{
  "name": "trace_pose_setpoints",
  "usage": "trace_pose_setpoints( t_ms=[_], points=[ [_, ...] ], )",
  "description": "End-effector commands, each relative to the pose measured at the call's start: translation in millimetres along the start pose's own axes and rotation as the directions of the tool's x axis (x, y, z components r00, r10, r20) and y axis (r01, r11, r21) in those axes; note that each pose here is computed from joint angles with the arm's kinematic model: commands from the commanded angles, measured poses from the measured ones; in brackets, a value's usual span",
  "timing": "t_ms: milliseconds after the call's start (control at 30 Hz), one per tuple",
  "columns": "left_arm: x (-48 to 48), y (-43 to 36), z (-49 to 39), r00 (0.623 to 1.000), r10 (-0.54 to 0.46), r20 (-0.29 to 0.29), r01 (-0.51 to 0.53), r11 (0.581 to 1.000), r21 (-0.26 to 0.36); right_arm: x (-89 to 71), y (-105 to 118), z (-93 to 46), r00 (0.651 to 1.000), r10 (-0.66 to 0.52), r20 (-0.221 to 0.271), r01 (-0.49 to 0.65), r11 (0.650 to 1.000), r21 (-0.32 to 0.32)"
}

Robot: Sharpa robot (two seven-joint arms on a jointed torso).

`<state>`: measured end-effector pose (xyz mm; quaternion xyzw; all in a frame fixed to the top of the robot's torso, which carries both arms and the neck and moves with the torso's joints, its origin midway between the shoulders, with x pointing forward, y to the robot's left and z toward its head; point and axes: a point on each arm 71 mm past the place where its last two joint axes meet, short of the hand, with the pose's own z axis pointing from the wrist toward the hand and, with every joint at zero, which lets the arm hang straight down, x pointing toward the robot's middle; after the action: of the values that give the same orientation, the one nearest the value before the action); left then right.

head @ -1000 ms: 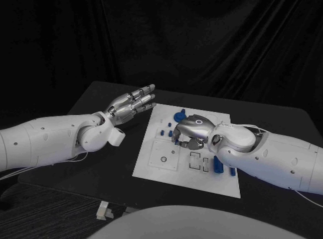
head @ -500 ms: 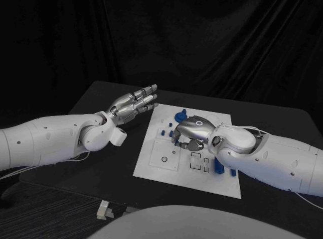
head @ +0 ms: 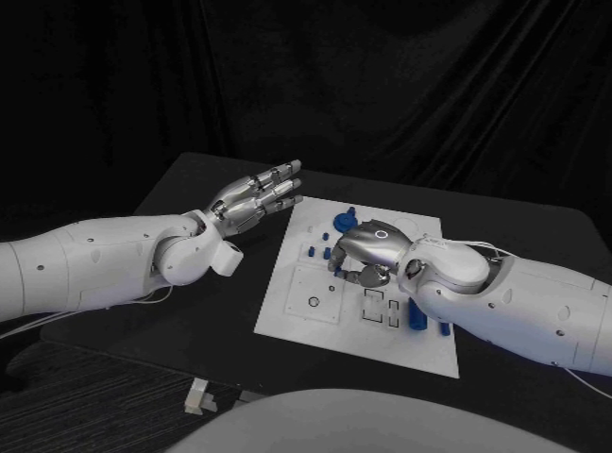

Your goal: Assemble the parts on the task board

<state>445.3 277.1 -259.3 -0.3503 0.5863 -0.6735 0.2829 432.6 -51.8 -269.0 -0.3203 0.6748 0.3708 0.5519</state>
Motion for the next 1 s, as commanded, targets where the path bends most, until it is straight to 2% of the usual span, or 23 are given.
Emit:
trace_pose_setpoints(
  t_ms=[33, 467, 1000],
  points=[
    [1.4, -0.5, 0.3, 1.000, -0.016, -0.008, 0.016, 1.000, 0.011, 2.2, 1.6, -0.2, 1.000, -0.001, 0.002, 0.001, 1.000, 0.008],
    [1.4, 0.0, 0.6, 1.000, -0.018, -0.011, 0.018, 1.000, 0.008, 13.9, 4.2, -1.0, 1.000, 0.017, -0.018, -0.017, 1.000, 0.011],
    [0.9, 1.0, 0.1, 1.000, -0.019, -0.012, 0.019, 1.000, 0.003, 23.2, 7.9, -0.4, 0.999, 0.032, -0.019, -0.032, 0.999, 0.012]
  ],
)
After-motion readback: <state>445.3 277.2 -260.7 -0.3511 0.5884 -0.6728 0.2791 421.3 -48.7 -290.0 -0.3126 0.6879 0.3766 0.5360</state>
